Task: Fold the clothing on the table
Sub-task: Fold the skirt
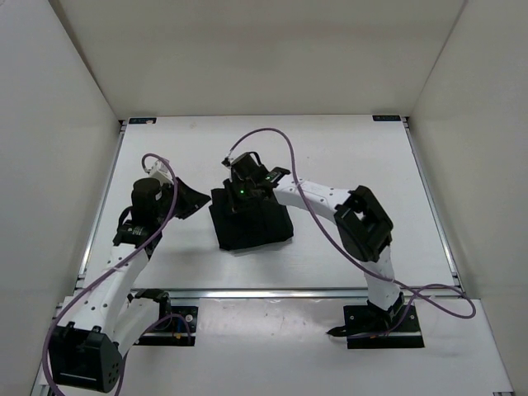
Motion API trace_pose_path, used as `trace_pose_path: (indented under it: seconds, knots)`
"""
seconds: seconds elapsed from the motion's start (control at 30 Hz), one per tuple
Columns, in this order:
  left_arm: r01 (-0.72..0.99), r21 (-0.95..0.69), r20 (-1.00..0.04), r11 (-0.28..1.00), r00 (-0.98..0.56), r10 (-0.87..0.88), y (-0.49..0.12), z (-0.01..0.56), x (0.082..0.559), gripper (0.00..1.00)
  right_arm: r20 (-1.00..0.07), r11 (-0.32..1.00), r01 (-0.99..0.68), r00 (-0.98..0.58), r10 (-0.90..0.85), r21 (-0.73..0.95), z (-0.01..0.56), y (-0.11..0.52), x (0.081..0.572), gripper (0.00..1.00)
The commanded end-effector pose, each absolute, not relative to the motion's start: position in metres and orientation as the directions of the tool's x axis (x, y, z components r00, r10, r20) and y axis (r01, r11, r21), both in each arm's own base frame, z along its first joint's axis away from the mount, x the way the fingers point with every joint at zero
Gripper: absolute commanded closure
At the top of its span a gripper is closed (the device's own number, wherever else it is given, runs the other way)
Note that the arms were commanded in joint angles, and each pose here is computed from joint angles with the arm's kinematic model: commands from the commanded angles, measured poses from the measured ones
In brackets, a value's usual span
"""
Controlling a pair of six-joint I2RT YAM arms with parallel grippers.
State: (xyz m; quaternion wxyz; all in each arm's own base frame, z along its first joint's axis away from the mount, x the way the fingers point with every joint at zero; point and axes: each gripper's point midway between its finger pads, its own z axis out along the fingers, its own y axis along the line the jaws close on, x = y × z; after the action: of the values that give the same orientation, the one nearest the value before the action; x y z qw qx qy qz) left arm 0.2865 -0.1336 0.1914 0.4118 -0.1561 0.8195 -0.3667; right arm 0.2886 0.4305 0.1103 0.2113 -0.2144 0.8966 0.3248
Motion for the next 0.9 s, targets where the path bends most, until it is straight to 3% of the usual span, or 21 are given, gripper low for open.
trace_pose_path:
  seconds: [0.0, 0.03, 0.13, 0.23, 0.33, 0.37, 0.43, 0.47, 0.5, 0.57, 0.67, 0.77, 0.87]
  knots:
    - [0.066, -0.702, -0.609, 0.709, -0.573, -0.549, -0.127, 0.213, 0.284, 0.82, -0.475, 0.675, -0.544, -0.822, -0.313, 0.498, 0.086, 0.447, 0.290, 1.00]
    - [0.077, -0.694, -0.616, 0.716, -0.579, -0.535, -0.128, 0.214, 0.281, 0.81, -0.436, 0.688, -0.533, -0.835, -0.335, 0.492, 0.075, 0.445, 0.287, 1.00]
    - [0.085, -0.687, -0.623, 0.722, -0.580, -0.525, -0.129, 0.218, 0.276, 0.79, -0.457, 0.682, -0.557, -0.818, -0.351, 0.474, 0.090, 0.457, 0.298, 1.00]
    - [0.107, -0.679, -0.641, 0.727, -0.570, -0.515, -0.129, 0.226, 0.275, 0.65, -0.516, 0.698, -0.569, -0.793, -0.325, 0.435, 0.137, 0.452, 0.314, 1.00]
    - [0.151, -0.678, -0.659, 0.720, -0.559, -0.503, -0.133, 0.237, 0.275, 0.14, -0.571, 0.714, -0.554, -0.778, -0.261, 0.429, 0.187, 0.428, 0.323, 0.90]
    - [0.170, -0.678, -0.658, 0.715, -0.573, -0.488, -0.137, 0.235, 0.273, 0.02, -0.610, 0.719, -0.545, -0.764, -0.213, 0.431, 0.213, 0.414, 0.329, 0.88]
    - [0.205, -0.670, -0.668, 0.713, -0.587, -0.458, -0.143, 0.234, 0.273, 0.02, -0.605, 0.747, -0.499, -0.779, -0.165, 0.439, 0.217, 0.384, 0.327, 0.86]
    - [0.224, -0.676, -0.652, 0.702, -0.626, -0.429, -0.149, 0.225, 0.269, 0.01, -0.637, 0.747, -0.488, -0.763, -0.112, 0.452, 0.240, 0.368, 0.328, 0.85]
    - [0.251, -0.692, -0.634, 0.677, -0.659, -0.404, -0.156, 0.218, 0.266, 0.01, -0.613, 0.760, -0.454, -0.785, -0.093, 0.466, 0.226, 0.354, 0.326, 0.84]
    - [0.256, -0.733, -0.577, 0.630, -0.725, -0.376, -0.164, 0.208, 0.262, 0.01, -0.670, 0.750, -0.468, -0.741, -0.045, 0.467, 0.240, 0.325, 0.321, 0.82]
    - [0.228, -0.779, -0.472, 0.584, -0.826, -0.307, -0.172, 0.187, 0.253, 0.02, -0.618, 0.820, -0.363, -0.786, -0.014, 0.443, 0.180, 0.265, 0.301, 0.83]
    - [0.238, -0.736, -0.496, 0.633, -0.827, -0.265, -0.168, 0.181, 0.248, 0.01, -0.572, 0.822, -0.262, -0.815, 0.092, 0.505, 0.156, 0.224, 0.287, 0.86]
    - [0.301, -0.671, -0.587, 0.677, -0.774, -0.238, -0.166, 0.188, 0.246, 0.01, -0.593, 0.819, -0.245, -0.793, 0.139, 0.519, 0.154, 0.207, 0.274, 0.89]
